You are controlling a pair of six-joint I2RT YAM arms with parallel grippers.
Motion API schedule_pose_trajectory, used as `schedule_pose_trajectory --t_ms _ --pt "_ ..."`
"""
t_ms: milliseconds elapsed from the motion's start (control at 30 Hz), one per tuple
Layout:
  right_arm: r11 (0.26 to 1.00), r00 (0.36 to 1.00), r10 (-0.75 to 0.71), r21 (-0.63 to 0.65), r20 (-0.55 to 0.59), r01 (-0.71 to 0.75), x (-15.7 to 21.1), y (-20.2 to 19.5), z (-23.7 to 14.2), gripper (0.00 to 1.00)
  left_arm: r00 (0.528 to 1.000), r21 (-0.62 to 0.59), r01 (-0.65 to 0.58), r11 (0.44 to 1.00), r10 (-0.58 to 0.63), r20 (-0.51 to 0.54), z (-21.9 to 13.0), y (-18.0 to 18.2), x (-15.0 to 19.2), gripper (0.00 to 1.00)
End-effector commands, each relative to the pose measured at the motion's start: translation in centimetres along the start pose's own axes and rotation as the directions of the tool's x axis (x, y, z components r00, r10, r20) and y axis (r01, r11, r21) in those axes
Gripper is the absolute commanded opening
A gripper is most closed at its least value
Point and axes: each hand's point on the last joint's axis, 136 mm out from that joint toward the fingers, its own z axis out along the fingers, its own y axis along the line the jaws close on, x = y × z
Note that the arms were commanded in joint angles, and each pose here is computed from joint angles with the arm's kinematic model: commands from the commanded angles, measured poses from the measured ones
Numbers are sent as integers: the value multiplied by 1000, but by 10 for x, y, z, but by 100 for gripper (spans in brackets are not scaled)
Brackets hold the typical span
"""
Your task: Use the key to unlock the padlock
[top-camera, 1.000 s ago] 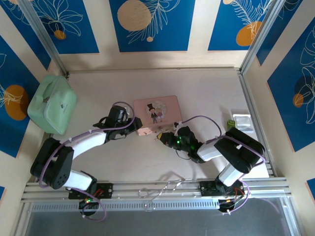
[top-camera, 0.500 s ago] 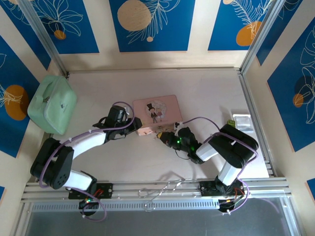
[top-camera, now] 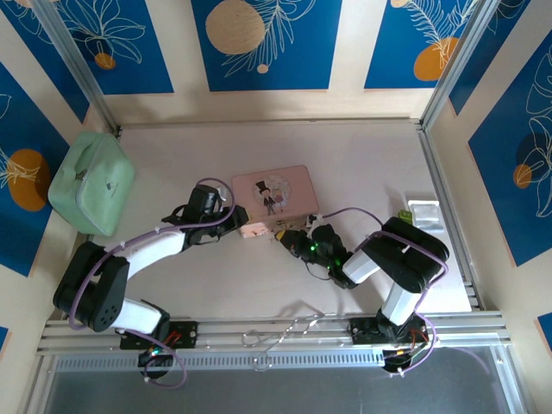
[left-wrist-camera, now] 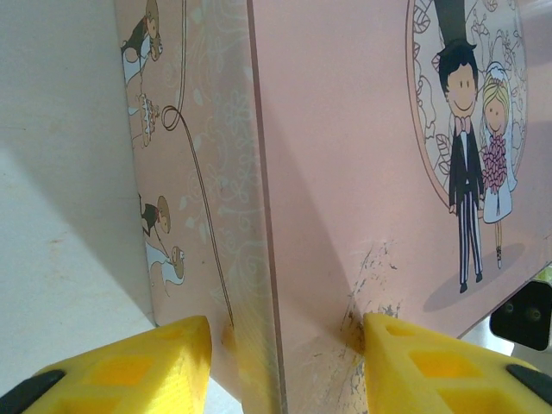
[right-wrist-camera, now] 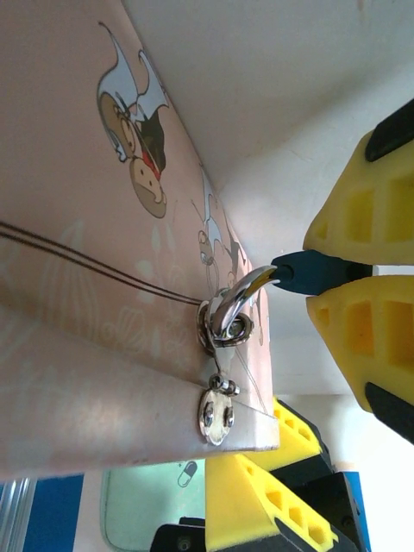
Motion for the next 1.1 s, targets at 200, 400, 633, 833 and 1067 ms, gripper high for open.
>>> schedule_pose_trajectory --t_ms 200,400,633,833,1067 --pt "1000 998 12 1 54 -12 -8 2 7 0 997 -170 35 985 -48 -68 -3 50 22 48" --pt "1000 999 3 20 44 -4 -4 -2 7 0 996 -171 31 985 -44 -72 -3 50 22 48" --pt "1000 999 -9 23 44 8 -4 -3 6 0 996 -172 30 985 -43 -74 -2 51 23 48" --pt "999 999 -38 24 38 37 -4 0 3 0 997 -174 29 984 -42 -72 -2 53 24 48" --pt "997 997 -75 16 18 75 0 4 3 0 996 -181 37 983 -52 -74 -1 58 26 47"
